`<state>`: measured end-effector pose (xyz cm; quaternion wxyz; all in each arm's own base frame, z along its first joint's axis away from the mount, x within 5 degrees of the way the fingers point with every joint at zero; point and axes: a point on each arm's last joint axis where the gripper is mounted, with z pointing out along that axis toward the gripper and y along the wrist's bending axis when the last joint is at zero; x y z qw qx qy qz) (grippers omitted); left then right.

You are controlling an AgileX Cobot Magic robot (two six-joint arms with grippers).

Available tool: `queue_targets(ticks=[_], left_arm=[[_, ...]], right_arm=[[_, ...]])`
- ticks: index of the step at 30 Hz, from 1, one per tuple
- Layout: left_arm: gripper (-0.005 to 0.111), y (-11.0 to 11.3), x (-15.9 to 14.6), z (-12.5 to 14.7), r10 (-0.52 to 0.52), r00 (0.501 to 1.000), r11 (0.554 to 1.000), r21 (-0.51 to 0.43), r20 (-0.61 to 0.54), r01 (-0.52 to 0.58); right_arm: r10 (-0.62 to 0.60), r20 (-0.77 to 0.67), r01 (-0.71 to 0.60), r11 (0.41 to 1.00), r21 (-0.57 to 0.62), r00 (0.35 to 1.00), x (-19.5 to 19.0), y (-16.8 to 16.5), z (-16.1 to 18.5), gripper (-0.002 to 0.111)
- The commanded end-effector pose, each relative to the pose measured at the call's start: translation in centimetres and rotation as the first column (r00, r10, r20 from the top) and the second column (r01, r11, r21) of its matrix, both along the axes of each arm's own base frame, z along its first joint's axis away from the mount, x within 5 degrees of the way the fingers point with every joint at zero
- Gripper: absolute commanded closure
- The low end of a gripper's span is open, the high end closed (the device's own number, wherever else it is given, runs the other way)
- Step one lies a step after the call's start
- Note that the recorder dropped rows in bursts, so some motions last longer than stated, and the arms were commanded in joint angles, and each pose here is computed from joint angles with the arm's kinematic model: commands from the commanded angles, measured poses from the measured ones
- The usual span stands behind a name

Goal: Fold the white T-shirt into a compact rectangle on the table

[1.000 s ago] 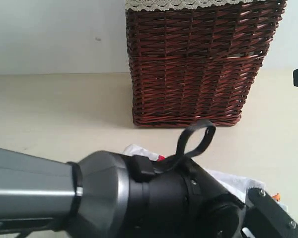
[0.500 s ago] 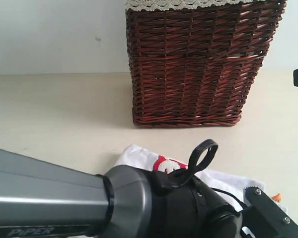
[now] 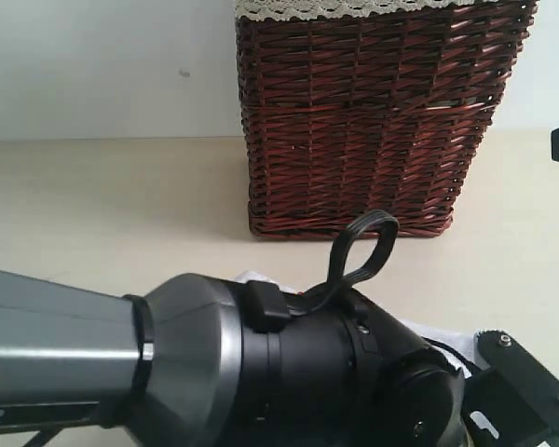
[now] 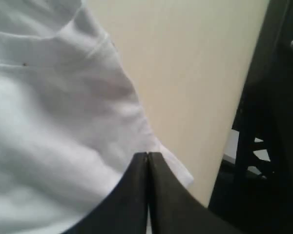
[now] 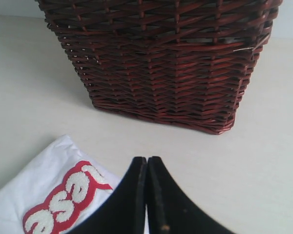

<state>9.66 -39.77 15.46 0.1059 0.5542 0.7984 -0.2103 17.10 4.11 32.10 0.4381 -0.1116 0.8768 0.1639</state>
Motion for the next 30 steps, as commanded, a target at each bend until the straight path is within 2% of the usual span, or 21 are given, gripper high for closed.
queue_targets(ticks=[1,5,9,14,18,25,28,30], left_arm=[[0.107,1.1,0.6,0.0,-0.051,0.998,0.993,0.105,0.028,0.048],[0.107,2.8,3.2,-0.3,0.021,0.999,0.983,0.183,0.044,-0.029],[0.107,5.1,6.0,-1.5,0.154,0.988,0.960,0.233,0.022,-0.155],[0.107,7.8,5.6,-3.7,0.178,0.984,0.933,0.319,-0.003,-0.167],[0.107,8.4,4.3,-3.1,0.151,0.988,0.960,0.235,0.035,-0.155],[0.107,10.0,5.5,1.6,0.201,0.975,0.974,0.090,0.095,-0.210],[0.107,11.4,7.2,3.2,0.285,0.949,0.958,-0.011,0.132,-0.286],[0.107,12.4,9.1,3.3,0.412,0.903,0.910,-0.092,0.124,-0.403]], right_arm=[[0.002,0.000,-0.002,1.000,-0.005,1.000,0.0,0.0,-0.2,0.108],[0.002,0.000,-0.002,1.000,-0.005,1.000,0.0,0.0,-0.2,0.108],[0.003,-0.002,-0.003,1.000,-0.004,1.000,0.0,0.0,-0.2,0.108],[0.002,-0.002,-0.002,1.000,0.004,1.000,0.0,0.1,-0.2,0.108],[0.000,0.001,0.000,1.000,0.006,1.000,0.1,0.0,-0.1,0.108],[0.007,0.001,-0.007,1.000,-0.003,1.000,0.0,0.1,-0.2,0.108],[0.007,0.001,-0.007,1.000,-0.003,1.000,0.0,0.1,-0.2,0.108],[0.007,0.001,-0.007,1.000,-0.003,1.000,0.0,0.1,-0.2,0.108]])
